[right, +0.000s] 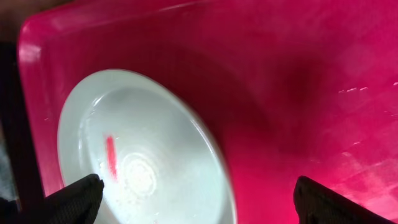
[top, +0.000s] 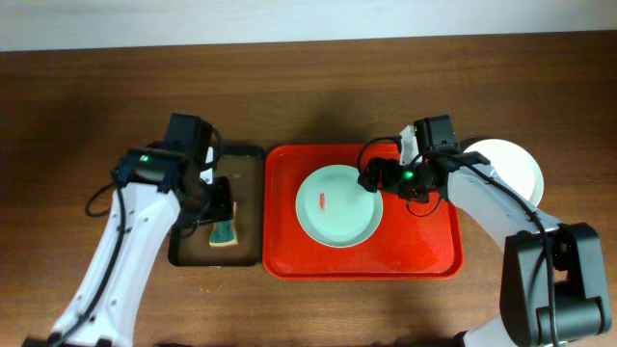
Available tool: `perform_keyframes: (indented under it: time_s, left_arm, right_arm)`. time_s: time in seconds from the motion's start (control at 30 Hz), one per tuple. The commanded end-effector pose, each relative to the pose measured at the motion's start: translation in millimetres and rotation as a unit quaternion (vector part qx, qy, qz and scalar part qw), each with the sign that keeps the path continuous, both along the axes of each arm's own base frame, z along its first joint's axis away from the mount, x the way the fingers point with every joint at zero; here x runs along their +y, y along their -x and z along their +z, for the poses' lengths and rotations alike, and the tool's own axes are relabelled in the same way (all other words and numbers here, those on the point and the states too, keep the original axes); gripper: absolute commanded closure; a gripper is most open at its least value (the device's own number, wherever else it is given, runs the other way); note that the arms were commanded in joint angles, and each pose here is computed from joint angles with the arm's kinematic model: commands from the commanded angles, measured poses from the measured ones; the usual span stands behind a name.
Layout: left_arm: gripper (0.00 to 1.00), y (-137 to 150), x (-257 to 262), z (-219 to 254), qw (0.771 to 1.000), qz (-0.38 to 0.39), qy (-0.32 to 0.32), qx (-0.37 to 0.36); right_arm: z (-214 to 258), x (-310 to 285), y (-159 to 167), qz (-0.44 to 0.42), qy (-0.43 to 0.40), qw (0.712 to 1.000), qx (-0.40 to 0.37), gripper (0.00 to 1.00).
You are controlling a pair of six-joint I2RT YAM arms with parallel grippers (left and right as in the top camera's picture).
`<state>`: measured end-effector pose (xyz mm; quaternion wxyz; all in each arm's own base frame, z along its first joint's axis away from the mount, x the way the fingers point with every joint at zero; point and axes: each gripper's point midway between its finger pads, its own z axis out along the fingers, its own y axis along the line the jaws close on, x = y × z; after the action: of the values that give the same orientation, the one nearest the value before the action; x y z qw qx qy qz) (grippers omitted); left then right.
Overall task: Clean dirty plates on tray and stack at the side
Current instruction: 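Lower the left gripper into the black tray and grasp the sponge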
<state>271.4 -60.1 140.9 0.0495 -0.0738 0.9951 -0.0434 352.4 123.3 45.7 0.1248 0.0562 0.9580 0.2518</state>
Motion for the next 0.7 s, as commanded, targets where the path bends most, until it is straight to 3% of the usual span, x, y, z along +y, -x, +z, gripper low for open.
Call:
perform_keyframes:
  time_s: [0.0, 0.1, 0.13, 0.17, 0.2, 0.3, 0.4, 0.53, 0.67]
  left_arm:
    - [0.51, 2.4, 2.6, -27.0, 0.998, -0.003, -0.018, 0.052]
    - [0.47, 0.7, 6.2, -39.4, 0.997, -0.003, -0.032, 0.071]
    - [0.46, -2.4, 7.9, -42.6, 0.997, -0.002, -0.039, 0.069]
    - [0.46, -6.4, 10.1, -44.8, 0.997, -0.002, -0.047, 0.065]
    - [0.45, -10.3, 12.8, -47.3, 0.997, -0.001, -0.055, 0.061]
    - [0.45, -15.8, 12.2, -52.2, 0.997, -0.001, -0.056, 0.057]
    - [0.43, -22.7, 11.1, -57.7, 0.997, -0.001, -0.055, 0.052]
    - [0.43, -25.7, 11.1, -58.6, 0.997, 0.0, -0.056, 0.045]
    - [0.43, -24.6, 11.2, -59.6, 0.997, -0.001, -0.056, 0.047]
  right_arm:
    - [7.8, 9.2, 13.3, 0.009, -0.033, 0.999, 0.031, 0.02]
    - [2.5, 6.8, 32.1, 0.007, -0.028, 0.997, 0.075, 0.0]
    - [0.2, 4.3, 37.5, 0.005, -0.021, 0.996, 0.087, 0.29]
    - [-2.8, -0.7, 38.5, 0.001, -0.005, 0.996, 0.09, 0.69]
    - [-5.2, -4.0, 42.9, -0.002, 0.006, 0.995, 0.1, 0.77]
    - [-9.2, -4.8, 45.9, 0.0, 0.02, 0.995, 0.102, 0.79]
    - [-20.6, -18.3, 43.9, -0.001, 0.104, 0.991, 0.085, 0.72]
    - [-22.2, -7.9, 47.0, 0.016, 0.108, 0.991, 0.079, 0.71]
    - [-32.2, -3.9, 49.7, 0.021, 0.122, 0.99, 0.067, 0.87]
